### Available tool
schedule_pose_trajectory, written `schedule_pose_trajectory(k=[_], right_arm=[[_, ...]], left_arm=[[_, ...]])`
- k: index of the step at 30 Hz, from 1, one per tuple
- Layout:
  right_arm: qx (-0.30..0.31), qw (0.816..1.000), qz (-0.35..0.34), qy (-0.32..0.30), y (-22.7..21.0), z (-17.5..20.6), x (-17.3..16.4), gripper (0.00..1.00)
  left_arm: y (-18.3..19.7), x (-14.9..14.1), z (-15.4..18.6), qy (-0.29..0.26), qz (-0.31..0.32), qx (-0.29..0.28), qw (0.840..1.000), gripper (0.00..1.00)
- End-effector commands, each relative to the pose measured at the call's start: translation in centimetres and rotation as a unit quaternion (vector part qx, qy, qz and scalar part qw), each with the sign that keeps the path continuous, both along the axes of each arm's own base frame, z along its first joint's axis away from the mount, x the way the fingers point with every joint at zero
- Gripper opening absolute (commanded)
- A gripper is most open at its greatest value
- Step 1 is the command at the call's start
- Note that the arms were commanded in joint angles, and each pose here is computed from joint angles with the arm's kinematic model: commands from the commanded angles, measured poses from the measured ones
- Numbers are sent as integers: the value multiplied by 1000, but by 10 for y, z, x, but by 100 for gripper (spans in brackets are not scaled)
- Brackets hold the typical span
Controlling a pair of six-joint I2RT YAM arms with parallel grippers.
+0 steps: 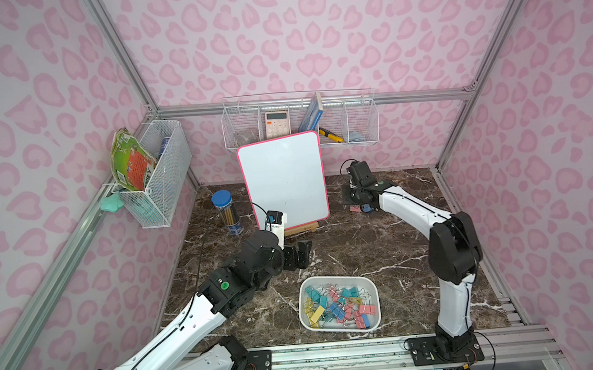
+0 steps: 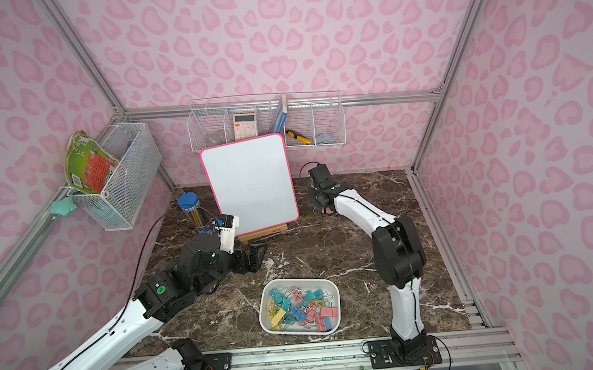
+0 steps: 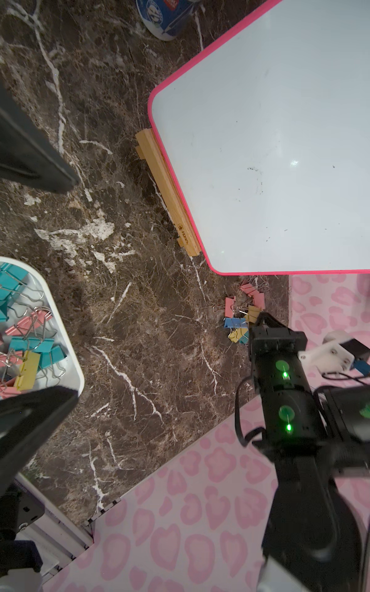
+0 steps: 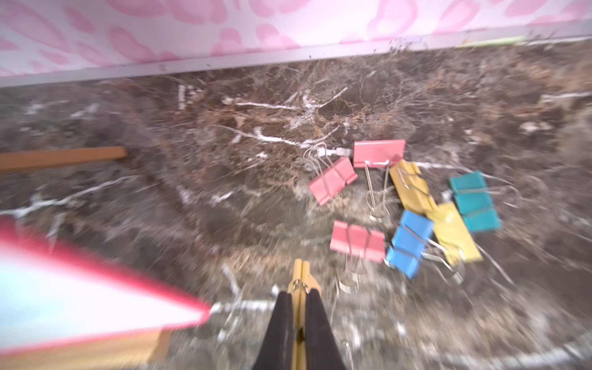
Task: Put the binder clips in the storage box
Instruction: Pick up the binder clip at the center of the board, then place the binder clip in the storage box.
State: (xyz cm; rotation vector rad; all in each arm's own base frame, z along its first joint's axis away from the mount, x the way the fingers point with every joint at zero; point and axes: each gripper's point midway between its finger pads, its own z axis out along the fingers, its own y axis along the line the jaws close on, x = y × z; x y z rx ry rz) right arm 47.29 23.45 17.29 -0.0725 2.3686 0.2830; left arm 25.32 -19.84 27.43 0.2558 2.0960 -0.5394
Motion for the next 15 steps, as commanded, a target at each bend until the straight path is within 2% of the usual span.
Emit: schedule_pose_trajectory(k=[1,7,12,15], right_arm=[[20,999,-3,-28,-9,30,-34,2],[60,996,43,-46,-7,68,-136,1],[55,992,109,21,12,41,-230,1],[33,990,123,63,14,16,-274,2]], left_arm=[[-3,3,1,-5,-3,3,1000,99],[-13,12,1,-11,-9,1,1000,99],[-23,20,-1,-11,-15,-5,1000,99],[-30,25,-5,-6,-16,-9,1000,99]])
